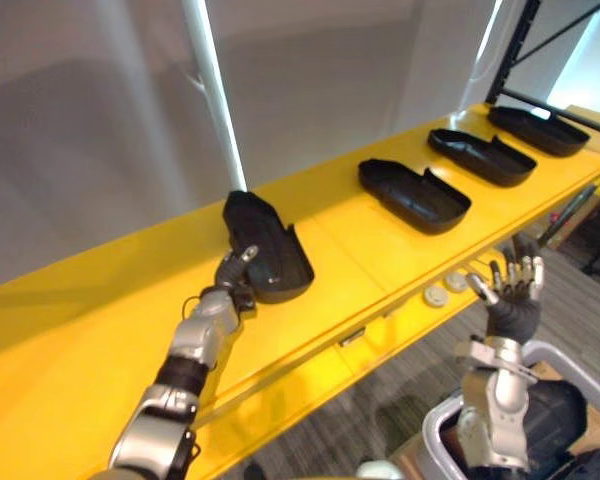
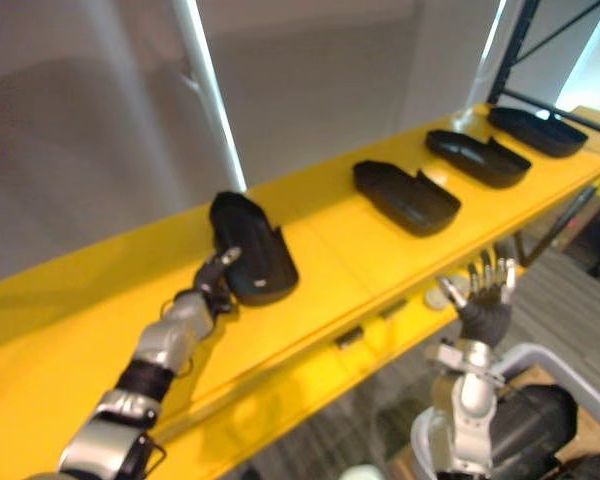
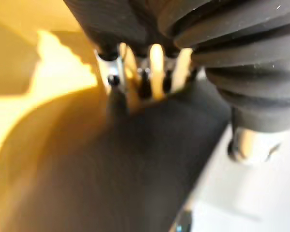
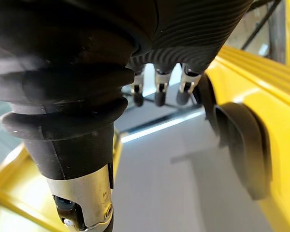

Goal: Walk over and take plastic housings, then place them on the shelf

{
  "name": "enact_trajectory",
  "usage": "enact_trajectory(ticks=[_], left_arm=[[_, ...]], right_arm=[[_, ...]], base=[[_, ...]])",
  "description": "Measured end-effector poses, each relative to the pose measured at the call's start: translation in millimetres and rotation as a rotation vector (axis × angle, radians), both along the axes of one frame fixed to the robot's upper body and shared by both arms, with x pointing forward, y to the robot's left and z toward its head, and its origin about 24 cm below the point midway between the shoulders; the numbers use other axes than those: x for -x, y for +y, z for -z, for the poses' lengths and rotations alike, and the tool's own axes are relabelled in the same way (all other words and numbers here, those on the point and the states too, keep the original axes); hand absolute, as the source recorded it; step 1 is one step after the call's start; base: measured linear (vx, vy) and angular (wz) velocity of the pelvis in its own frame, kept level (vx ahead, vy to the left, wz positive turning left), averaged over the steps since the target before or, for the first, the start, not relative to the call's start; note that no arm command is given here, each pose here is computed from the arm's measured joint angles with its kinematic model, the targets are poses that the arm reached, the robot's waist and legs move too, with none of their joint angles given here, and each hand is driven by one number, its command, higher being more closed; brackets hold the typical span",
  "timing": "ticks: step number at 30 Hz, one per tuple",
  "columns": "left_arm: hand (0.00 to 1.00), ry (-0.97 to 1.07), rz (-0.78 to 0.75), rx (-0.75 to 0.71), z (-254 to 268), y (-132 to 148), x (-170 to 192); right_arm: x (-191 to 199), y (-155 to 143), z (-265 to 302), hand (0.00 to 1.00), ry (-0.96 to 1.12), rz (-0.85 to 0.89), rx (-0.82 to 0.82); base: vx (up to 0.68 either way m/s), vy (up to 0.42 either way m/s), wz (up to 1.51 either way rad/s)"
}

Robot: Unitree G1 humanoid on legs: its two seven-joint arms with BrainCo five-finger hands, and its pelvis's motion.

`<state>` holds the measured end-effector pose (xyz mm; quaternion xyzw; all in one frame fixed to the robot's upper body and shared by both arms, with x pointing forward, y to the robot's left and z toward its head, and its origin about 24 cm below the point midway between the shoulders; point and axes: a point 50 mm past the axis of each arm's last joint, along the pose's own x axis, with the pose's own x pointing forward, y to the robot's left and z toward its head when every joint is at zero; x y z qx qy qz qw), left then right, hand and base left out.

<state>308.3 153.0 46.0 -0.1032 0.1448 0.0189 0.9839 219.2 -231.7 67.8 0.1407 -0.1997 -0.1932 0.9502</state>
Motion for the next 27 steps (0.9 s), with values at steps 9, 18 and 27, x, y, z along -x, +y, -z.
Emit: enact_trajectory(ticks=[9,18,27], left_arm=[[0.0,-0.204,-0.127,-0.08,-24,34,68],[0.0,-0.558,-0.313,-0.09,-64,57,107],[0.0,-0.884,-0.875,-0.344,-100,84,150]], right_arm=[[16,1,-7,0.0,-0.036,0.044,-0.028],[27,1,-8,0.0,-0.042,0.088,-0.055],[28,13,4,0.0,0.008,0.055,-0.091]], base=[[-0.01,0.008,0.23],[0.0,0.012,0.11],[0.02,-0.002,0.01]])
